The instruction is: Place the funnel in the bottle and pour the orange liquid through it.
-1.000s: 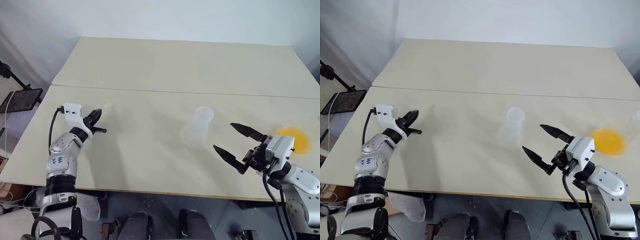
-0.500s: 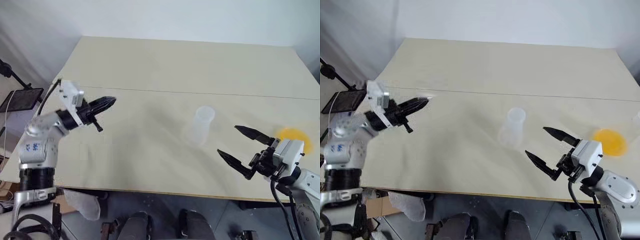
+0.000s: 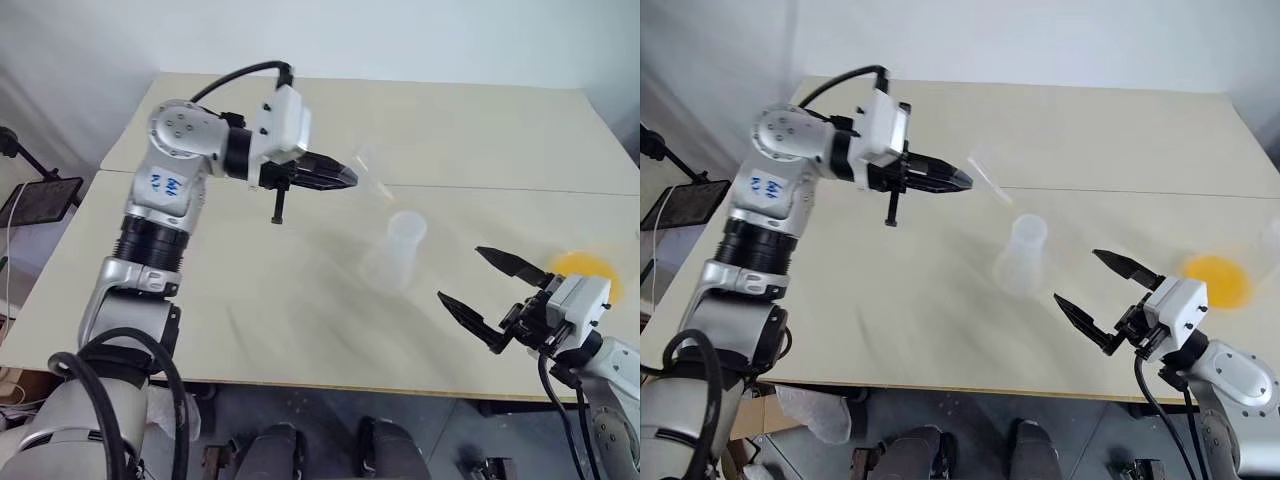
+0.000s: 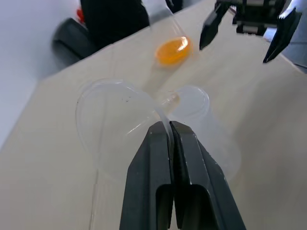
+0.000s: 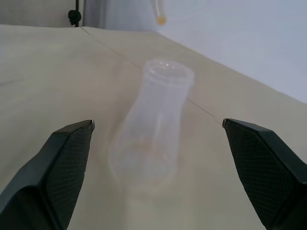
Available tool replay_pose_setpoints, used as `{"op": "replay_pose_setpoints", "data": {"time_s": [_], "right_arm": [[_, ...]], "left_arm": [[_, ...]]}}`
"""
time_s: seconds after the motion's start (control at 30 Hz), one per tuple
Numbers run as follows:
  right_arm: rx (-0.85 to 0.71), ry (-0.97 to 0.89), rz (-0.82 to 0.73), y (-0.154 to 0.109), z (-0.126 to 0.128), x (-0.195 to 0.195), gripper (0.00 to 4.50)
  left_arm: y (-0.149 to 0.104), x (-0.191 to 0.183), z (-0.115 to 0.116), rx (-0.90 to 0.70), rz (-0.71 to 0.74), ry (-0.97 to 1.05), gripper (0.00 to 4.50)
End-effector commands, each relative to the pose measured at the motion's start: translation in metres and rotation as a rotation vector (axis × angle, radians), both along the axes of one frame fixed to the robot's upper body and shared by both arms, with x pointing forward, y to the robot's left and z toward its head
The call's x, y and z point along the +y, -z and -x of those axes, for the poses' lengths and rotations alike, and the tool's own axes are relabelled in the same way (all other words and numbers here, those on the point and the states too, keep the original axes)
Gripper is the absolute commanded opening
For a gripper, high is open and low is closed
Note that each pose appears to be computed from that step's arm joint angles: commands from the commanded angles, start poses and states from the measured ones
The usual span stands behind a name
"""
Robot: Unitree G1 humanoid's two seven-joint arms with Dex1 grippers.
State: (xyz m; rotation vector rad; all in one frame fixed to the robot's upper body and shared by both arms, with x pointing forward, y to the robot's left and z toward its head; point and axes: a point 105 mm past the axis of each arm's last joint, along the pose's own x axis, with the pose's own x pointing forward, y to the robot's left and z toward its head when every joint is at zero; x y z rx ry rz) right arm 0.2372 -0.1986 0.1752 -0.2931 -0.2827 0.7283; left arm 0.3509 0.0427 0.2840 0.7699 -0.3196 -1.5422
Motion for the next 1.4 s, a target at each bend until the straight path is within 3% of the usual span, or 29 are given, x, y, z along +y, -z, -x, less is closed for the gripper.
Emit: {"op": "replay_pose_setpoints", "data": {"time_s": [0.03, 0.5, 0.7, 0.8, 1.23, 1.4], "right_arm": [[-0.063, 0.008, 0.002, -0.012, 0.006, 0.004, 4.50], [-0.077, 0.056, -0.017, -0.009, 0.010, 0.005, 4.50], [-0.096, 0.073, -0.024, -0.012, 0.011, 0.008, 4.50], [-0.097, 0.085, -0.026, -0.012, 0.012, 0.008, 4.50], [-0.108, 0.136, -0.029, -0.011, 0.015, 0.002, 4.50], [-0.105, 0.166, -0.026, -0.009, 0.020, -0.001, 4.50]], "left_arm": [[-0.013, -0.007, 0.002, -0.083, -0.035, 0.043, 0.02], [-0.003, -0.042, 0.004, -0.188, -0.123, 0.133, 0.02], [0.001, -0.053, 0.008, -0.163, -0.158, 0.176, 0.02], [0.003, -0.053, 0.008, -0.160, -0.178, 0.182, 0.61], [0.000, -0.061, 0.011, -0.117, -0.114, 0.214, 4.48], [0.002, -0.065, 0.016, -0.094, -0.073, 0.257, 4.48]]}}
